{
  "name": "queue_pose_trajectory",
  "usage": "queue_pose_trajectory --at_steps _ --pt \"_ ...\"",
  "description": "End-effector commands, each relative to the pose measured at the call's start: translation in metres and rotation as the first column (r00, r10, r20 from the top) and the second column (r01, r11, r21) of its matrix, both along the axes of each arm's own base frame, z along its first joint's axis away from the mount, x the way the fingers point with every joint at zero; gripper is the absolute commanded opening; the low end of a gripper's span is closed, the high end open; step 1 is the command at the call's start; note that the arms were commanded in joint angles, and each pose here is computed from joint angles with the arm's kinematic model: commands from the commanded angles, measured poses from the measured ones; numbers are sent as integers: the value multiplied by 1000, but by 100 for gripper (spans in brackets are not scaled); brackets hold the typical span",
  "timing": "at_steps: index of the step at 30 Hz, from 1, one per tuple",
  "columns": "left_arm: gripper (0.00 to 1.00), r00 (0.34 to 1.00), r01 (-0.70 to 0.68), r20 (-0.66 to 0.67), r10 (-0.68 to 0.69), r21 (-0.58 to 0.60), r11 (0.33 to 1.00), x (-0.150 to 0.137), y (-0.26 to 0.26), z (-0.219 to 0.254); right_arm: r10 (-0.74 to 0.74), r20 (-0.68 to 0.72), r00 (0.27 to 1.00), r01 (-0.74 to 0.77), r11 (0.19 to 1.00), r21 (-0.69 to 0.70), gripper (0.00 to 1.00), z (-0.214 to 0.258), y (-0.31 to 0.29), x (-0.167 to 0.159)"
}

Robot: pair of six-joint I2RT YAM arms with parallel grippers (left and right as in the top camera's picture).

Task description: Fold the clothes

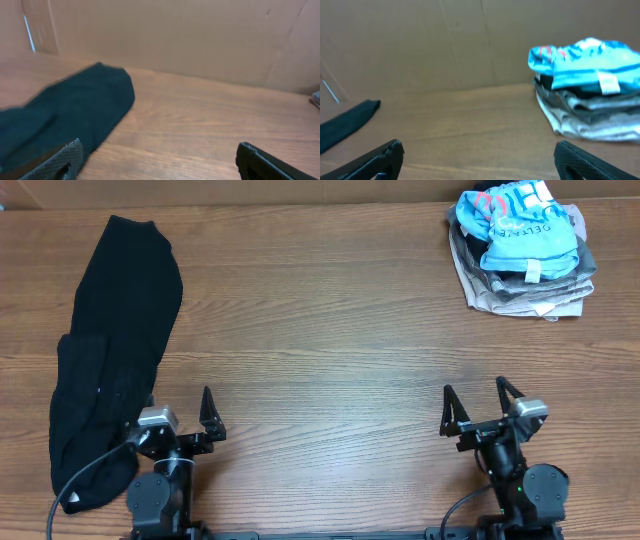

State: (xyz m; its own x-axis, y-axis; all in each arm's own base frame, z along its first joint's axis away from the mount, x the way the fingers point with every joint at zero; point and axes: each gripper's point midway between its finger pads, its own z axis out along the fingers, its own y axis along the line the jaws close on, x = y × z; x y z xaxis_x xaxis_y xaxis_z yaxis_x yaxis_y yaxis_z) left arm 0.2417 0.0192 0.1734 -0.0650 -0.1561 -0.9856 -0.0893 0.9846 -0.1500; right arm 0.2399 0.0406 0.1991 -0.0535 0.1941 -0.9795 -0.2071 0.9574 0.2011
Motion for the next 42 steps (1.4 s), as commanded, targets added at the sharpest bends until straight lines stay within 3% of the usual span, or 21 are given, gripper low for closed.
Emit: queue_pose_trajectory --at_steps 1,7,12,18,19,24,32,38,42 --pt "100 998 -45 53 42 59 997 -8 8 44 8 31 1000 -8 1000 5 100 34 1 -1" --pt "100 997 -32 66 31 6 999 -6 6 92 14 -60 998 -14 1000 1 100 66 3 12" --pt "100 997 72 13 -72 -11 997 9 -11 124 71 -150 986 -71 997 7 100 91 14 28" --pt "100 945 185 -264 -192 -50 981 50 -27 135 103 -338 936 -101 995 22 100 90 21 52" --pt "100 910 196 -362 -201 -51 979 61 -26 129 109 -400 910 -107 994 28 100 83 23 59" --pt "100 779 230 -588 -218 -56 972 91 -24 96 143 -508 849 -134 989 54 100 63 30 78" --pt "100 553 368 -801 -228 -11 930 126 -16 4 157 -607 779 -141 987 74 100 23 34 98" --pt "100 504 305 -859 -86 84 948 150 12 -42 155 -651 743 -137 987 79 100 4 34 105" --pt "100 472 206 -869 149 273 940 160 55 -62 195 -678 709 -164 980 110 91 -8 42 106"
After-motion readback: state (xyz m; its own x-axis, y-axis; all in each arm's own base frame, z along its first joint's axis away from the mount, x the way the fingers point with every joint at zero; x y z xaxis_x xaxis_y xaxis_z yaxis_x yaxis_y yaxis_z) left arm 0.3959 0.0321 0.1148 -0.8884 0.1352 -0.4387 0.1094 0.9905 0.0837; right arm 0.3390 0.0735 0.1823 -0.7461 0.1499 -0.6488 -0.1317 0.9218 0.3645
